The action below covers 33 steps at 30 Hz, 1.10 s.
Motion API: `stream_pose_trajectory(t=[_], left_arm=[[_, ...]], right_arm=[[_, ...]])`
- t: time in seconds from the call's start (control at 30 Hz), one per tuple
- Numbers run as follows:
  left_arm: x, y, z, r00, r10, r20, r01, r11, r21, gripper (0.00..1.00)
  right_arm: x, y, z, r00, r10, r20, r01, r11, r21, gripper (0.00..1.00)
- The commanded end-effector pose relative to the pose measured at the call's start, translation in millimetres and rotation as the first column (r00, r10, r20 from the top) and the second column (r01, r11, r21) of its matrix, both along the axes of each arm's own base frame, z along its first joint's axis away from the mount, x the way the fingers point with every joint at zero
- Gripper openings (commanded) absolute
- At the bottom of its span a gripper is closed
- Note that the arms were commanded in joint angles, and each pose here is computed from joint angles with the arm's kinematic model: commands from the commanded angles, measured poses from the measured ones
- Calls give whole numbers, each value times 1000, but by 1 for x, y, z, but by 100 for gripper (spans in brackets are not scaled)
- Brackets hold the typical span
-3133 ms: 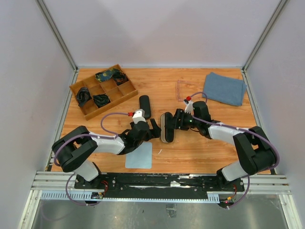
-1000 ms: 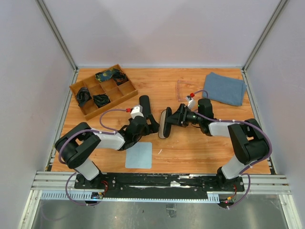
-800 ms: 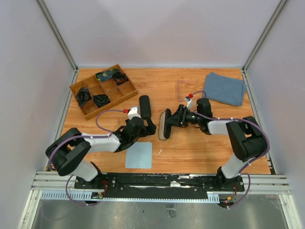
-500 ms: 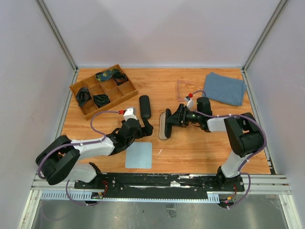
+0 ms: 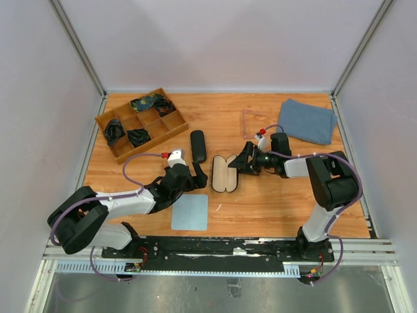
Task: Organize the sunglasses
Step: Open the sunglasses case at the center of the board.
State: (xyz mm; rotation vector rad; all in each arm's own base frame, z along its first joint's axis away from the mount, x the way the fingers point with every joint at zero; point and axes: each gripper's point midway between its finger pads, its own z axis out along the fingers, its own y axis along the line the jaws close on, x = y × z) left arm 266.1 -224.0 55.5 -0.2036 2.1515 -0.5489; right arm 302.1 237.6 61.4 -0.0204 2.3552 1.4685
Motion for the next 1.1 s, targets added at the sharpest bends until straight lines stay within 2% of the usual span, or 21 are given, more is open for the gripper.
stream_pose_trajectory(t=[0.0, 0.13, 0.3, 0.5, 0.6, 0.67, 0.93, 1.07], left_arm=[[5, 0, 3, 1000, 4, 21, -4, 1000, 12, 95], [9, -2, 0, 1000, -1, 22, 1, 1000, 30, 95], [18, -8, -3, 1000, -9, 19, 8, 998, 66, 95], [25, -21, -9, 999, -40, 2, 40, 996, 85, 94], [24, -25, -11, 998, -58, -8, 59, 995, 80, 94], [23, -26, -9, 998, -61, -7, 62, 995, 75, 93], [14, -13, -8, 999, -41, -7, 41, 996, 76, 93], [9, -4, -5, 1000, -22, 0, 22, 997, 75, 93]], right_arm=[[10, -10, 0, 999, -19, 43, 22, 998, -61, 90], [11, -18, 3, 997, -29, 70, 38, 991, -128, 90], [8, -37, 7, 989, -48, 140, 86, 956, -279, 91], [2, -61, 20, 968, -55, 243, 168, 864, -474, 92], [-2, -70, 26, 958, -55, 283, 208, 812, -546, 99], [-4, -77, 26, 952, -56, 301, 231, 778, -585, 98], [-10, -83, 32, 914, -30, 405, 307, 703, -642, 98], [-13, -80, 43, 882, -5, 471, 340, 699, -629, 99]])
